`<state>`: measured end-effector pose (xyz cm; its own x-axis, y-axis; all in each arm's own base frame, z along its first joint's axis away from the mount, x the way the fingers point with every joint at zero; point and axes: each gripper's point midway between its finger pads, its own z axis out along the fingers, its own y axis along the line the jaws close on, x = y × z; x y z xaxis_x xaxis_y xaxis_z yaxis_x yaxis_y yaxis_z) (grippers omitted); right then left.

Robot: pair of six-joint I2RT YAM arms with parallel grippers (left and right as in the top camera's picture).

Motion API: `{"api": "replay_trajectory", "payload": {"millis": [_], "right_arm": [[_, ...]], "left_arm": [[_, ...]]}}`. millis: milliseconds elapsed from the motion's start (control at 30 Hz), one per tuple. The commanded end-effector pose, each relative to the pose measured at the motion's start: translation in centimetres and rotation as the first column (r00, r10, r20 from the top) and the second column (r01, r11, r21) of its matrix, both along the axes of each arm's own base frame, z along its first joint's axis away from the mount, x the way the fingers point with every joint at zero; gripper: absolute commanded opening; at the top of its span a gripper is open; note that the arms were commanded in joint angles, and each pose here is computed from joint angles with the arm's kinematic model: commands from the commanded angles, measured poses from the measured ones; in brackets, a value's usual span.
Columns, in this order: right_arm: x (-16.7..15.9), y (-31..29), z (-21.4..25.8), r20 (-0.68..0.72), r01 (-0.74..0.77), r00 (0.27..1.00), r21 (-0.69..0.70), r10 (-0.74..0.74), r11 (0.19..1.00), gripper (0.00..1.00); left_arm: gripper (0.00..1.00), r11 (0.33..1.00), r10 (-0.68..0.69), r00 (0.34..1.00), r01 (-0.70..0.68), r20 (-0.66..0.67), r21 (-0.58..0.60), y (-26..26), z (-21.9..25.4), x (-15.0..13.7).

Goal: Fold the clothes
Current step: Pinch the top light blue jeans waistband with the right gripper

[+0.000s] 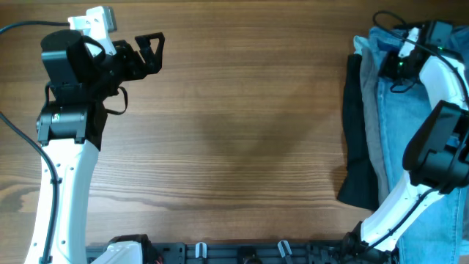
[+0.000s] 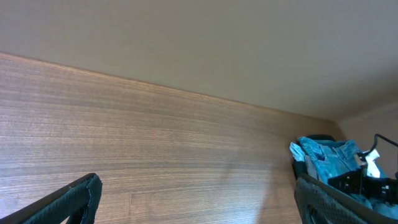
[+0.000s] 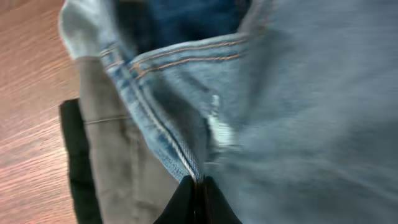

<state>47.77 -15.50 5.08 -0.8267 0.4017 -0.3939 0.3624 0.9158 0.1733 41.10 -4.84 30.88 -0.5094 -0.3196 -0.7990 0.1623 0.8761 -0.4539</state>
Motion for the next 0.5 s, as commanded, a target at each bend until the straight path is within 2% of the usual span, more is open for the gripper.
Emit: {"api": "replay_trajectory", "payload": {"millis": [0,33,67,100,267,333,400,433,467], "right_arm": [[-1.2,-3.5,4.0,0.062,0.108,0.992,-0.025,-0.106,0.994,0.04],[-1.0,-3.2,4.2,0.075,0.084,0.994,0.003,-0.084,0.996,0.14],[-0.6,-1.7,4.3,0.102,-0.017,0.995,0.044,0.013,0.999,0.68],[-0.3,-0.1,4.1,0.115,-0.099,0.989,0.074,0.09,0.992,0.77],[0.3,2.5,-2.2,-0.016,-0.091,0.996,0.078,0.093,0.993,0.66],[0.4,2.8,-2.8,-0.023,-0.097,0.995,0.089,0.099,0.991,0.63],[0.5,2.6,-2.6,-0.013,-0.095,0.995,0.084,0.097,0.992,0.5],[0.6,2.6,-2.6,-0.008,-0.095,0.995,0.082,0.096,0.992,0.31],[0.8,2.5,-2.5,-0.004,-0.096,0.995,0.08,0.096,0.992,0.27]], "left_arm": [[1.0,1.0,0.006,1.0,-0.006,0.016,-0.008,-0.1,0.8,0.2],[1.0,1.0,0.006,1.0,-0.006,0.016,-0.008,-0.1,0.8,0.2],[1.0,1.0,0.006,1.0,-0.006,0.016,-0.008,-0.1,0.8,0.2],[1.0,1.0,0.006,1.0,-0.006,0.016,-0.008,-0.1,0.8,0.2],[1.0,0.999,0.0,1.0,0.0,0.006,-0.041,-0.4,0.9,0.1],[1.0,0.999,0.0,1.0,0.0,0.006,-0.041,-0.4,0.9,0.1],[1.0,0.999,0.0,1.0,0.0,0.006,-0.041,-0.4,0.9,0.1],[1.0,0.999,0.0,1.0,0.0,0.006,-0.041,-0.4,0.9,0.1],[1.0,0.999,0.0,1.0,0.0,0.006,-0.041,-0.4,0.9,0.1]]}}
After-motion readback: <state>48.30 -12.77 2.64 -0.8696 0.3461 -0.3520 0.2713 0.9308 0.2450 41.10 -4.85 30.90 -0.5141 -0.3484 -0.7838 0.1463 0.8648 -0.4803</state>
